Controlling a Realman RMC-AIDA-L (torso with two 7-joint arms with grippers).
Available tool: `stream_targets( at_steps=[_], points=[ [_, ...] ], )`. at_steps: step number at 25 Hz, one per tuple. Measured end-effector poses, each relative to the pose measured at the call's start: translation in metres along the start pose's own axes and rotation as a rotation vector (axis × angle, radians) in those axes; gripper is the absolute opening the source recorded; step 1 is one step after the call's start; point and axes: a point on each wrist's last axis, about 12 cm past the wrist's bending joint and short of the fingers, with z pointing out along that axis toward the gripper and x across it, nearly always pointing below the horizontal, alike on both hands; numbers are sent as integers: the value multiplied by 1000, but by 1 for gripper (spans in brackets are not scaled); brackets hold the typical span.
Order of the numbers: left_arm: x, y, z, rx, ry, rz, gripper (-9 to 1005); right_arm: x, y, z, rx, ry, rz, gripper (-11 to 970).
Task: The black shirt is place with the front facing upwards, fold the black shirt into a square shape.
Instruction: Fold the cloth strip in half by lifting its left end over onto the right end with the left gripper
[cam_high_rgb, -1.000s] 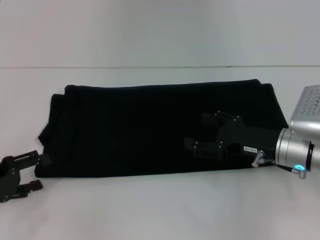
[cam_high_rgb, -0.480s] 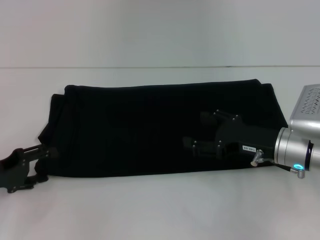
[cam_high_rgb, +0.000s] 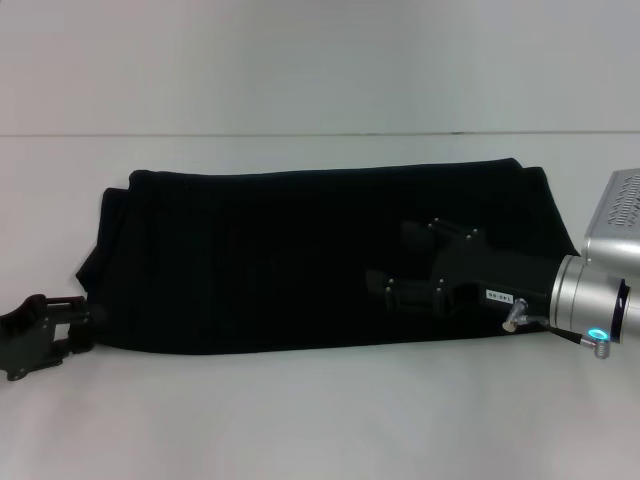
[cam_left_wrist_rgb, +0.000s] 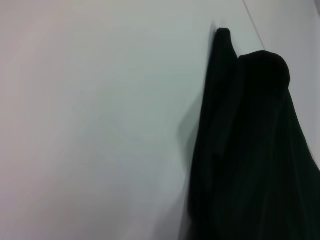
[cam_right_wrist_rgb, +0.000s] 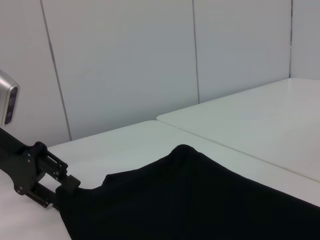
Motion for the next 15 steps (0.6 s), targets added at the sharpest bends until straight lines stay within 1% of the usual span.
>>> stream_targets(
  at_steps=[5, 10, 13, 15],
  points=[
    [-1, 0, 0, -3, 0, -6, 539, 0, 0, 0, 0, -2, 0, 948],
    [-2, -2, 2, -1, 0, 1, 299, 0, 1, 0, -4, 0, -3, 948],
    [-2, -2, 3, -4, -7, 12, 97, 1, 1, 0, -4, 1, -3, 948],
    [-2, -1, 2, 0, -19, 14, 84, 2, 1, 0, -4, 2, 0, 948]
  ],
)
